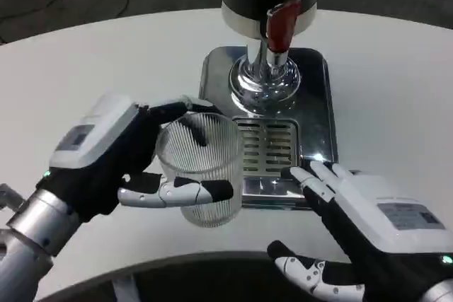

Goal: Grasp the cup under the faucet to collect the drink, then remove the cup.

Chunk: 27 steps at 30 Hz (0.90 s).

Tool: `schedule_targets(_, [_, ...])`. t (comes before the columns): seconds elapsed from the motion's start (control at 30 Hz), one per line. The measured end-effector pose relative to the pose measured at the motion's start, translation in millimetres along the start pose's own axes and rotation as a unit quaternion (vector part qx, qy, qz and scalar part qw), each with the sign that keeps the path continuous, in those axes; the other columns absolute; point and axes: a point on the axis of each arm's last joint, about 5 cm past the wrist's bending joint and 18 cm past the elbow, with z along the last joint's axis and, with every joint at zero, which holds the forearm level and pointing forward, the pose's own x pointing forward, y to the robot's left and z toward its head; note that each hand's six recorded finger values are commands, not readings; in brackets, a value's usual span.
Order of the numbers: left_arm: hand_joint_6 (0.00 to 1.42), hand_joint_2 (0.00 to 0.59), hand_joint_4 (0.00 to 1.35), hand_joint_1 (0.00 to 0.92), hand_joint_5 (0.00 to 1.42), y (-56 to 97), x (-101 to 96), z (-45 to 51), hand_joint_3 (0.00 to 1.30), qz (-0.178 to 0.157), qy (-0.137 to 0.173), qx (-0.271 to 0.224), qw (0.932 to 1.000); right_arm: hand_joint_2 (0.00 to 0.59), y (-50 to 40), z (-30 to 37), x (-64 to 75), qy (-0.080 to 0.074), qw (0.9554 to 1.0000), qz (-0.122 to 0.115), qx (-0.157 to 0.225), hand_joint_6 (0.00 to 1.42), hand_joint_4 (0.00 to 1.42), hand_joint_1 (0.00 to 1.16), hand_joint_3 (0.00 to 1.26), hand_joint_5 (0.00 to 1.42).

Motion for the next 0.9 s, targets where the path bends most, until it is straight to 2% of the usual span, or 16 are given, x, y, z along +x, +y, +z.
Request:
schedule_targets(0.13, [1.42, 0.169, 1.23, 0.497, 1.42, -1.5, 12.7, -2.5, 1.04, -0.005, -0.006, 0.010, 0.9999, 0.390, 0.3, -2.3, -2.2, 0.007, 1.0000, 0.003, 0.004, 0.00, 0.00, 0.34, 0.08, 0.00])
schedule_targets(0.3, [1.42, 0.169, 1.23, 0.497, 1.42, -4.2, 27.9, -8.7, 1.04, -0.017, 0.000, 0.030, 0.9994, 0.390, -1.8, -2.6, -5.8, 0.005, 1.0000, -0.004, 0.007, 0.00, 0.00, 0.34, 0.07, 0.00])
schedule_targets(0.5, [1.42, 0.169, 1.23, 0.497, 1.42, -9.0, 43.2, -15.4, 1.04, -0.025, 0.008, 0.049, 0.9985, 0.390, 0.0, -3.0, -8.1, 0.008, 0.9999, 0.001, 0.013, 0.00, 0.00, 0.34, 0.07, 0.00])
schedule_targets(0.73, [1.42, 0.170, 1.23, 0.496, 1.42, -18.0, 58.6, -16.5, 1.04, -0.030, 0.010, 0.052, 0.9982, 0.390, -3.0, 0.4, -13.1, 0.005, 0.9996, -0.016, 0.024, 0.00, 0.00, 0.34, 0.07, 0.00])
schedule_targets(0.9, [1.42, 0.174, 1.23, 0.489, 1.40, -19.7, 69.8, -16.2, 1.04, -0.017, 0.008, 0.064, 0.9978, 0.390, -3.6, -1.2, -16.4, 0.015, 0.9995, -0.016, 0.025, 0.00, 0.00, 0.34, 0.07, 0.00])
